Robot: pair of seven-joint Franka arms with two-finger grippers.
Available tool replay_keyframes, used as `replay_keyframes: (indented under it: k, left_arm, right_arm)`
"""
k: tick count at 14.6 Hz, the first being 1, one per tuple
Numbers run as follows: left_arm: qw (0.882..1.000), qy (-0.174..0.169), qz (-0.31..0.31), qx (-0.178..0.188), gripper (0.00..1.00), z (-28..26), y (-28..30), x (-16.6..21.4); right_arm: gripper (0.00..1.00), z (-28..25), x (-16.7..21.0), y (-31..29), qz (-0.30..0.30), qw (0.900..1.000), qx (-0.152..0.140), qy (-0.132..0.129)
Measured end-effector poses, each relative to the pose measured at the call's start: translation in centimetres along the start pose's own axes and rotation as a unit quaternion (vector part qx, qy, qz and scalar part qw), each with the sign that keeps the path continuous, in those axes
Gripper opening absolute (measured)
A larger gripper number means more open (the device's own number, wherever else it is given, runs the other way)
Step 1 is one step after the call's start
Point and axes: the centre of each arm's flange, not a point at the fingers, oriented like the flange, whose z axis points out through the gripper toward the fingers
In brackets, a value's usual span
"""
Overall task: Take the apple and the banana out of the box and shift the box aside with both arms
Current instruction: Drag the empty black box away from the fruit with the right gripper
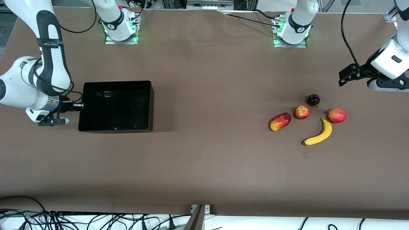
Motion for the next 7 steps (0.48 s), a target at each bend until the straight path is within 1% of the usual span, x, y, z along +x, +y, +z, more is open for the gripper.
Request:
replay_keyframes:
  k: [2, 4, 7]
  left_arm:
    - [1.000, -0.001, 0.000, 0.000, 1.00, 0.0, 0.0, 0.0]
    - [1.000, -0.001, 0.000, 0.000, 1.00, 0.0, 0.0, 0.0]
    - [1.000, -0.001, -0.001, 0.000, 1.00, 0.0, 0.0, 0.0]
  right_arm:
    - [0.05, 1.7, 0.3, 0.7, -0.006, 1.000, 0.008, 0.006]
    - [0.05, 3.2, 0.4, 1.2, -0.008, 1.000, 0.005, 0.001]
    - [0.06, 3.4, 0.5, 1.1, -0.009, 1.000, 0.005, 0.001]
